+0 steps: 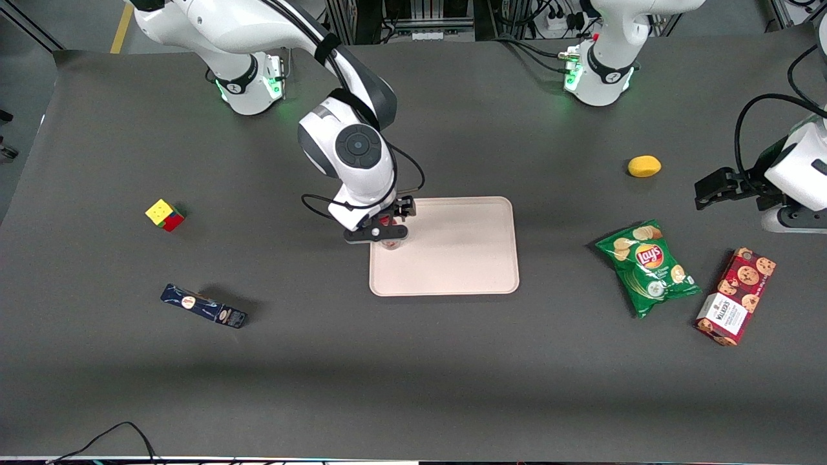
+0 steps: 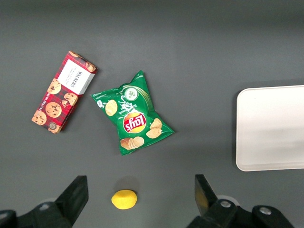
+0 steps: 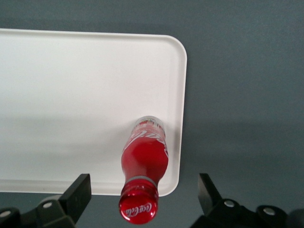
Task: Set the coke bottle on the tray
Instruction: 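Lower the bottle onto the tray and open the right gripper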
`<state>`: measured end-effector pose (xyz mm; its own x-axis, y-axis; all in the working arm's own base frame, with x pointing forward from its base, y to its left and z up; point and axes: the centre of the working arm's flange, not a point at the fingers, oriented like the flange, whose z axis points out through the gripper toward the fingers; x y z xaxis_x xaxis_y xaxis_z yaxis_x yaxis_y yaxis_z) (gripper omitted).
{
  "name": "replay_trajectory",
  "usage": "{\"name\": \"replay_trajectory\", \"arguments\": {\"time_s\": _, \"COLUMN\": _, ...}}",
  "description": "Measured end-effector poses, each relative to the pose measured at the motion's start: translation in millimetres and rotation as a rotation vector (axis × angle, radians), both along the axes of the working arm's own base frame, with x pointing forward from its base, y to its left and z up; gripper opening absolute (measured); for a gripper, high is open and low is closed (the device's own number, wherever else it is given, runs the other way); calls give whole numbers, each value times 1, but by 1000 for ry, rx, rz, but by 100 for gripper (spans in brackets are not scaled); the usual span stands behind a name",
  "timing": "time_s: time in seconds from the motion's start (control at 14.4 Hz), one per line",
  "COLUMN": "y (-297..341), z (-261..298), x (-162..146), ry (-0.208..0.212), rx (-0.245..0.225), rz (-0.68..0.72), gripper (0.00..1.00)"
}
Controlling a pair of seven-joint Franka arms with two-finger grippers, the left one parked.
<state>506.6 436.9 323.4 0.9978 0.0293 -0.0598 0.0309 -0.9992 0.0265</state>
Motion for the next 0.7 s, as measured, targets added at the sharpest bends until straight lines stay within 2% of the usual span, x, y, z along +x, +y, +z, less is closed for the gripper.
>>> {"name": "replay_trajectory", "arguments": {"time_s": 0.35, "y": -11, "z": 52, "x": 13, "ry": -6, "rx": -12, "rz": -24, "gripper": 100}}
{"name": "replay_trajectory", "arguments": {"time_s": 0.49, "y": -15, "z": 77, "x": 15, "ry": -5, "rx": -15, "rz": 7, "gripper": 100}}
{"name": "replay_trajectory", "arguments": {"time_s": 0.7, "y": -39, "z": 134, "x": 21, "ry": -13, "rx": 15, "rz": 85, "gripper": 100}}
